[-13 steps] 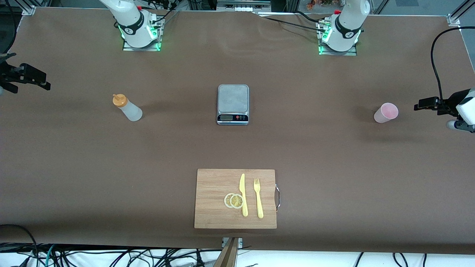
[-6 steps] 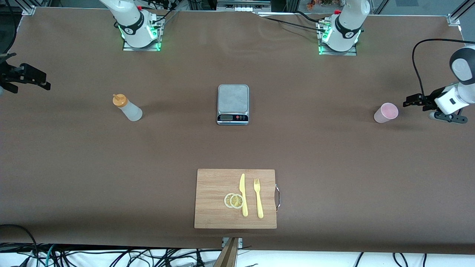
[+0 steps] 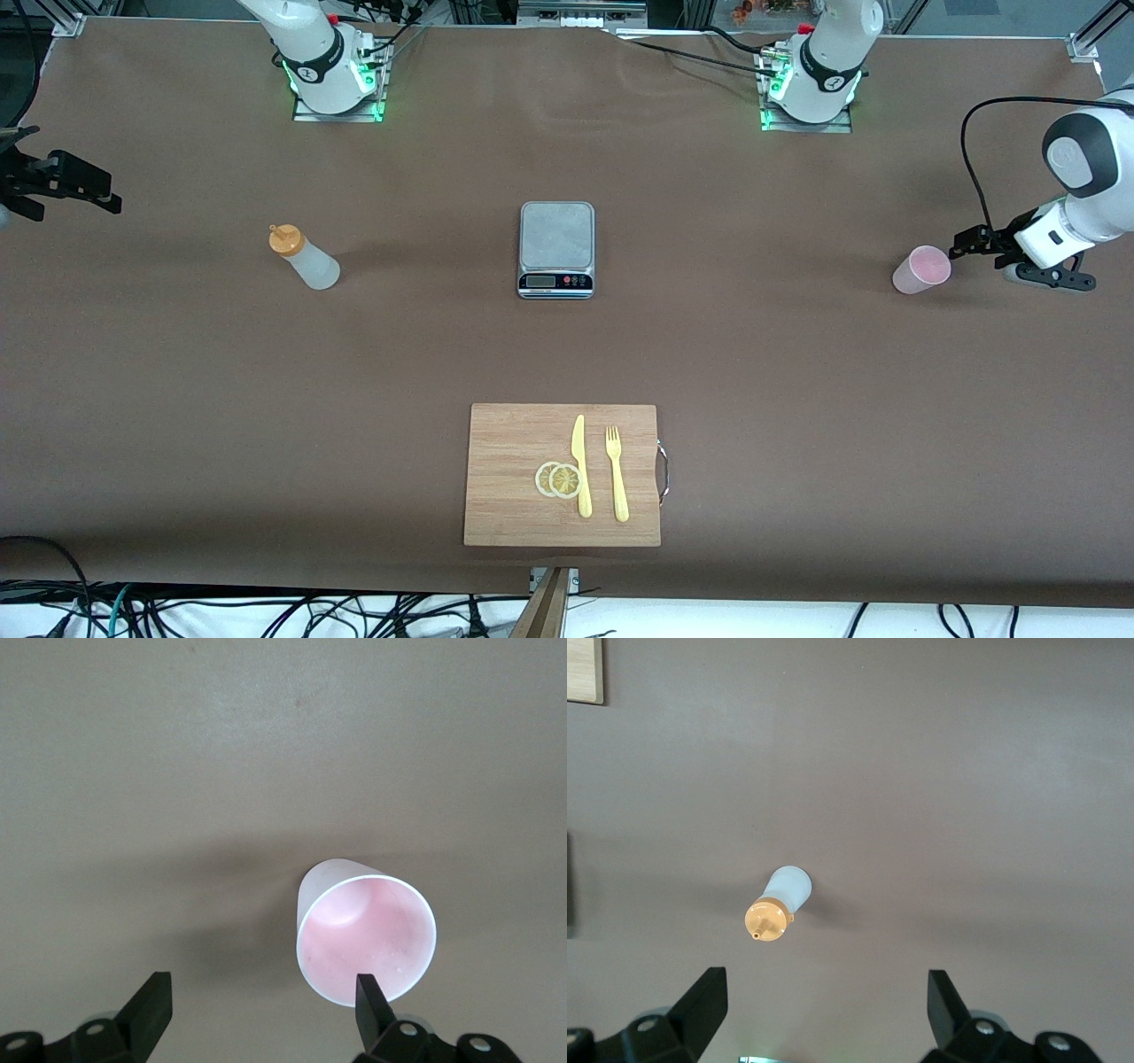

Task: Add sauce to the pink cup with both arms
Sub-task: 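Lower the left gripper around the pink cup and close it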

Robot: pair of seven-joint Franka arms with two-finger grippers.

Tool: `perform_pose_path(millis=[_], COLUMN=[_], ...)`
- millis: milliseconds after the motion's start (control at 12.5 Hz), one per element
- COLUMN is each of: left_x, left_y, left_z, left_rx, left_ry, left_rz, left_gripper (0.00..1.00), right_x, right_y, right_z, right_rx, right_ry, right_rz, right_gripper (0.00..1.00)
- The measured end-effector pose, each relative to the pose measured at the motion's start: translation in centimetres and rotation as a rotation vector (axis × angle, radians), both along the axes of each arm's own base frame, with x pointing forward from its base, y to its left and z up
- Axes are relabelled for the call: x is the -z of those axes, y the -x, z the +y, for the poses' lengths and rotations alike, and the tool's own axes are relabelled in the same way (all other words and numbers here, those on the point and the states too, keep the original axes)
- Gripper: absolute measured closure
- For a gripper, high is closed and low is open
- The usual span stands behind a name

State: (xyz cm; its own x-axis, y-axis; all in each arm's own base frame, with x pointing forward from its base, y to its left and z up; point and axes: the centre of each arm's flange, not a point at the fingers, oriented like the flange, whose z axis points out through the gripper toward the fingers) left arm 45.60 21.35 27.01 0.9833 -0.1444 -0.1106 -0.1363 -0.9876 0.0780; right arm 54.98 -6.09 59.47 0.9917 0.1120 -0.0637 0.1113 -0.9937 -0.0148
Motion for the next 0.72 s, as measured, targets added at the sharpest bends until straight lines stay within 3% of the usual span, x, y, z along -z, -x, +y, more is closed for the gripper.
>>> perform_pose_path(millis=[718], left_x=[2.3], left_y=[1.6], left_z=[-1.4], left_rx=[-0.031], left_ry=[-0.007], left_rz=[0.004], left_gripper=[0.12], right_x=[0.1], right_y=[0.1], right_z=[-0.1], right_rx=[0.003], right_ry=[0.0], right_rz=[0.005], right_gripper=[0.0])
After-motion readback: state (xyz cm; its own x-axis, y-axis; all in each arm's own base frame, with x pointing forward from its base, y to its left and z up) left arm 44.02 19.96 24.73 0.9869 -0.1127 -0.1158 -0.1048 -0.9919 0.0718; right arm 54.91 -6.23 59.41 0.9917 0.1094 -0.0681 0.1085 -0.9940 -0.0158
